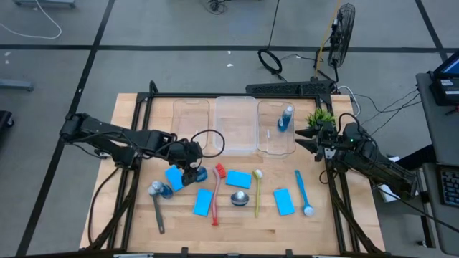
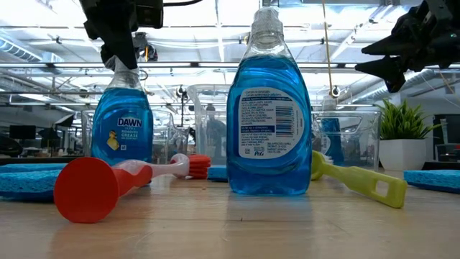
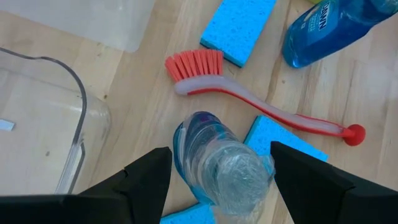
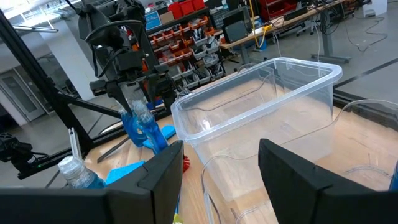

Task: Pick & Place Kitchen Sink Supplies
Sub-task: Put the dishwashing liquid into the right transparent bin

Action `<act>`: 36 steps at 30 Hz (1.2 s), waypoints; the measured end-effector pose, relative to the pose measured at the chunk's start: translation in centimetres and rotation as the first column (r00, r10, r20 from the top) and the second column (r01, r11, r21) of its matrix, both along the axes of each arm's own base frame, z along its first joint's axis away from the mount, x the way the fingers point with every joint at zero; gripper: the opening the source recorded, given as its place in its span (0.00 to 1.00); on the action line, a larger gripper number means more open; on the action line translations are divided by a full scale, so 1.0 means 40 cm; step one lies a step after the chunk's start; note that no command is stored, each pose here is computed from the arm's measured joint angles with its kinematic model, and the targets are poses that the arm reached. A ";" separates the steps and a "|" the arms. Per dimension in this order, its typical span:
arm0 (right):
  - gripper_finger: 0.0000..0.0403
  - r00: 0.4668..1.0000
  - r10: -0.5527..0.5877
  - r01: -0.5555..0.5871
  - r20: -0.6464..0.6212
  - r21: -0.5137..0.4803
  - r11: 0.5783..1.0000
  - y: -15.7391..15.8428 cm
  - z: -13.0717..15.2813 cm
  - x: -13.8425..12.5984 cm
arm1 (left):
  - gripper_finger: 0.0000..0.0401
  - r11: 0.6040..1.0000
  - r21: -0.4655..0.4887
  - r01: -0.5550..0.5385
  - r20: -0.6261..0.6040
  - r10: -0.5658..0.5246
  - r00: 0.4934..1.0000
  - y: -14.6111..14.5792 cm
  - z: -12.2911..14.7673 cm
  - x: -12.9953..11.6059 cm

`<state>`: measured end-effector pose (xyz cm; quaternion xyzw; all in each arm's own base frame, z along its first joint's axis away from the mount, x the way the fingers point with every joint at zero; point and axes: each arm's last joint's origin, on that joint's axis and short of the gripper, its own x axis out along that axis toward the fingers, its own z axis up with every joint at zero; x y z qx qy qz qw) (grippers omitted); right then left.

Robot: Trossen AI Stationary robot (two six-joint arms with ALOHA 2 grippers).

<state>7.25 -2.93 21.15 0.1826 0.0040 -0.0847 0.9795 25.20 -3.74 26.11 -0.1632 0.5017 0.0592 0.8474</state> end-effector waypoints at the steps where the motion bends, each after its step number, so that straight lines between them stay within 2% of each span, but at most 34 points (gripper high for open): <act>1: 0.49 1.000 0.000 0.000 0.000 0.000 1.000 0.000 0.000 0.000 | 0.68 1.000 0.000 0.000 0.000 0.000 1.000 0.000 0.000 0.000; 15: 0.49 1.000 0.000 0.000 0.000 0.000 1.000 0.000 0.000 0.000 | 0.68 0.999 0.039 -0.018 -0.005 0.018 1.000 0.000 -0.004 -0.001; 24: 0.49 1.000 -0.001 0.001 0.000 0.000 1.000 0.000 0.000 0.000 | 0.68 0.999 0.049 0.002 -0.094 0.003 0.996 -0.016 -0.050 0.018; 36: 0.49 1.000 0.000 0.001 0.024 -0.011 1.000 0.000 0.006 0.000 | 0.68 0.999 0.050 0.008 -0.077 -0.005 0.997 -0.017 -0.053 0.029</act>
